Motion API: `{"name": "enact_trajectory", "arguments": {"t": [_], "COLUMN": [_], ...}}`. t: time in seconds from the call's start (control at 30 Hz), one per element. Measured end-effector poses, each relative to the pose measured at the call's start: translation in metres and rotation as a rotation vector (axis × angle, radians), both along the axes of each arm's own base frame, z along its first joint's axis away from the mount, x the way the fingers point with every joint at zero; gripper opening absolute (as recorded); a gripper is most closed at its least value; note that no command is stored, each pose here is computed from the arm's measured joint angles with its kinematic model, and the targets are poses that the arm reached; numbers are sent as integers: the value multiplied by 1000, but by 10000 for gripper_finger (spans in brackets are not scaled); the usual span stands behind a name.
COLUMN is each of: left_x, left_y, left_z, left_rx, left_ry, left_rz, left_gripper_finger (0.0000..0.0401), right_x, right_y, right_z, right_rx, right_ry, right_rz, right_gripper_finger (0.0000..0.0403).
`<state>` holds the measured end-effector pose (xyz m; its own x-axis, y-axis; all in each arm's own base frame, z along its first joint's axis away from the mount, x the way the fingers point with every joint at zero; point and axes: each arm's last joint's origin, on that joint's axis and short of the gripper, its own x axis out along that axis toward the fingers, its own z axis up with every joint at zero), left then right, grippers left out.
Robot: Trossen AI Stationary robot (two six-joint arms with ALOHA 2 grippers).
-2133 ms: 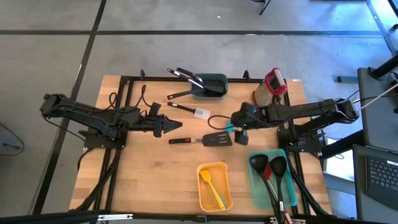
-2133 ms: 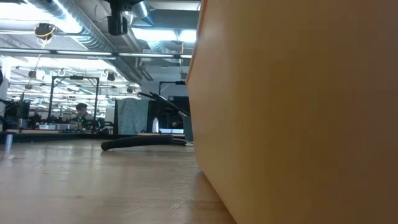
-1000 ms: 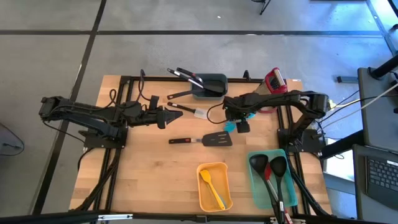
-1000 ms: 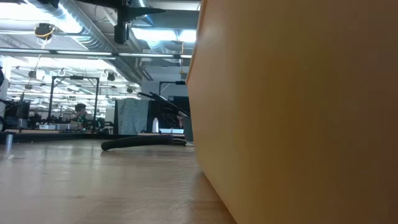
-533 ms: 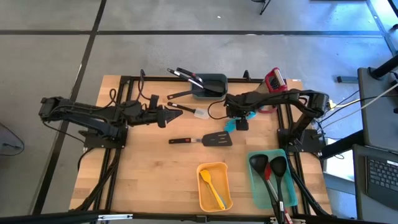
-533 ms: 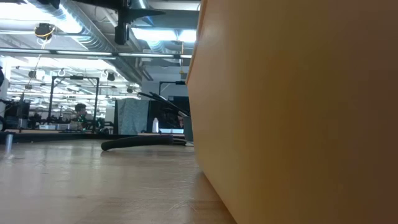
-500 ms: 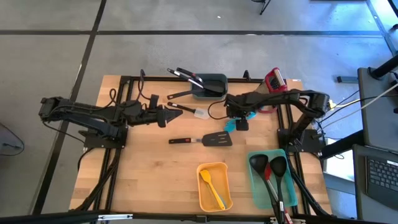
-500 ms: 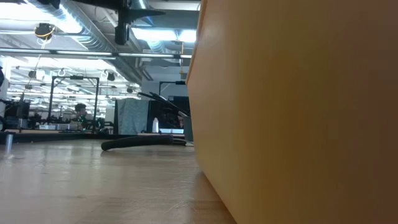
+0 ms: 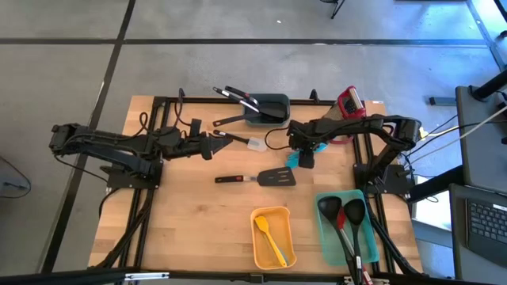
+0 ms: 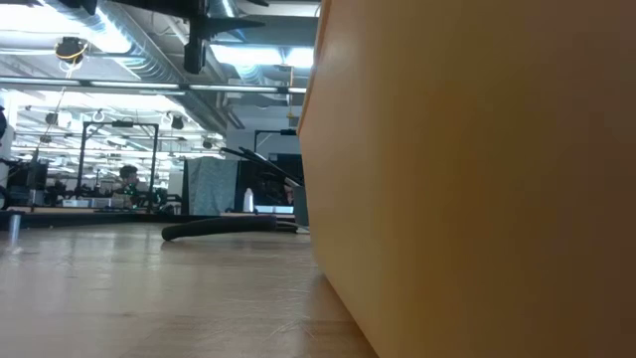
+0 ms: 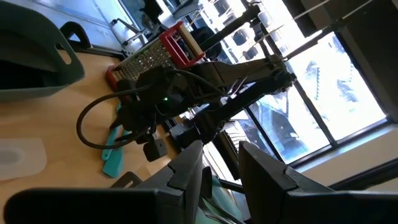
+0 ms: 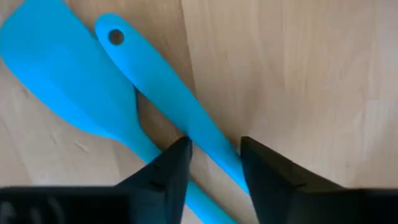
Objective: Pick & Place Kitchen Items
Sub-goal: Put the small blue spatula into the yellow bin
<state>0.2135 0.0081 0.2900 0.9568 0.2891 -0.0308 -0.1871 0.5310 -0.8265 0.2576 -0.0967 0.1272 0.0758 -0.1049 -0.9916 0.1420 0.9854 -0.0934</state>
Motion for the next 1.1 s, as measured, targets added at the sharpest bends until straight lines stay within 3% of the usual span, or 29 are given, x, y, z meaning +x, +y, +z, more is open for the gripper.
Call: {"name": "enact_trajectory", "arguments": {"t": [0.27, 0.47, 0.6, 0.8, 1.1], "left_x": [0, 0, 0, 0, 0], "left_y": [1, 1, 1, 1, 0], "left_z": [0, 0, 0, 0, 0], "left_rx": [1, 2, 2, 0, -1], "left_ry": [0, 0, 0, -1, -1], "left_rz": [22, 26, 26, 20, 0], "left_gripper_finger": [98, 98, 98, 98, 97], "right_x": [5, 16, 38, 52, 55], "right_y": [5, 8, 7, 10, 18], "right_z": [1, 8, 22, 35, 38], "right_rx": [11, 9, 48, 120, 172], "right_ry": [-33, -58, -217, -327, -330], "right_rz": [-55, -87, -129, -186, -217], "right_gripper_finger": [65, 57, 53, 38, 17]}}
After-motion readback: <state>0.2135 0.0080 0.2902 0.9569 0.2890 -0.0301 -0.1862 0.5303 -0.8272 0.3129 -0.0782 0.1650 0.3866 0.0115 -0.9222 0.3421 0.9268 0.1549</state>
